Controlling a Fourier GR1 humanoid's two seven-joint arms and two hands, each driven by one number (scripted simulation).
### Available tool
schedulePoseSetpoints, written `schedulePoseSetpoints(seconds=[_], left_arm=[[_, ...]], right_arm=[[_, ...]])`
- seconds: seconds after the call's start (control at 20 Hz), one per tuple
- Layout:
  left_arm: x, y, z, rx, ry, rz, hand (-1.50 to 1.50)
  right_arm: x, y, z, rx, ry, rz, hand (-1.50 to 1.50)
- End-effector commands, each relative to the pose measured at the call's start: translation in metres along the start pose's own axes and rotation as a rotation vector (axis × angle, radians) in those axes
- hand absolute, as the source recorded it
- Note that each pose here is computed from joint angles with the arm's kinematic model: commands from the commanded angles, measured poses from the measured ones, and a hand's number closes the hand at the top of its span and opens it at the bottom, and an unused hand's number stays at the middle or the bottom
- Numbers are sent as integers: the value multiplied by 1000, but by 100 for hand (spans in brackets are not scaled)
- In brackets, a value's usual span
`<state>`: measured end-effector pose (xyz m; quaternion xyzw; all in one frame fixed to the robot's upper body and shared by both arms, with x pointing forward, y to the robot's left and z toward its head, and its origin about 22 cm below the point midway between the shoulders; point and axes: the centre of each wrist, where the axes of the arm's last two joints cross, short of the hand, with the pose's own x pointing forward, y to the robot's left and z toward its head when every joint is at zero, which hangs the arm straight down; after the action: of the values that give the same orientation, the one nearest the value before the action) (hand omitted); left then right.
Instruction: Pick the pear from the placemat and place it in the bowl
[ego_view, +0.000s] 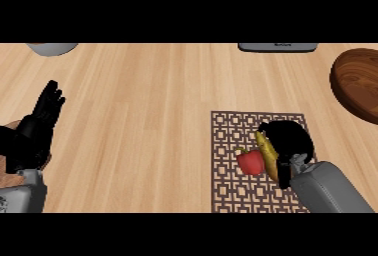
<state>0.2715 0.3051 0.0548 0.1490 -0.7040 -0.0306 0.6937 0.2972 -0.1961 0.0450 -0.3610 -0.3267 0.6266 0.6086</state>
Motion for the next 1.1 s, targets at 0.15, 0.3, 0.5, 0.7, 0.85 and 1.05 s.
schedulePoseSetpoints(seconds=[0.15, 0.3, 0.5, 0.7, 0.85, 1.05], left_arm=[[-7, -4, 8, -12, -1, 6, 0], [19, -10, -2, -10, 2, 12, 0], [-2, -12, 6, -6, -2, 18, 0], [6, -1, -6, -14, -9, 8, 0], [8, -9, -6, -55, -33, 16, 0], [15, 1, -9, -43, -17, -3, 0]], right_arm=[[-8, 22, -28, -10, -71, -24, 150], [6, 16, -20, 2, -71, 3, 150], [-10, 11, -30, -94, -52, -12, 150], [-13, -26, -49, -129, 121, -243, 150], [-45, -67, -56, -170, 284, -458, 150], [-52, -113, -71, -278, 347, -441, 150]])
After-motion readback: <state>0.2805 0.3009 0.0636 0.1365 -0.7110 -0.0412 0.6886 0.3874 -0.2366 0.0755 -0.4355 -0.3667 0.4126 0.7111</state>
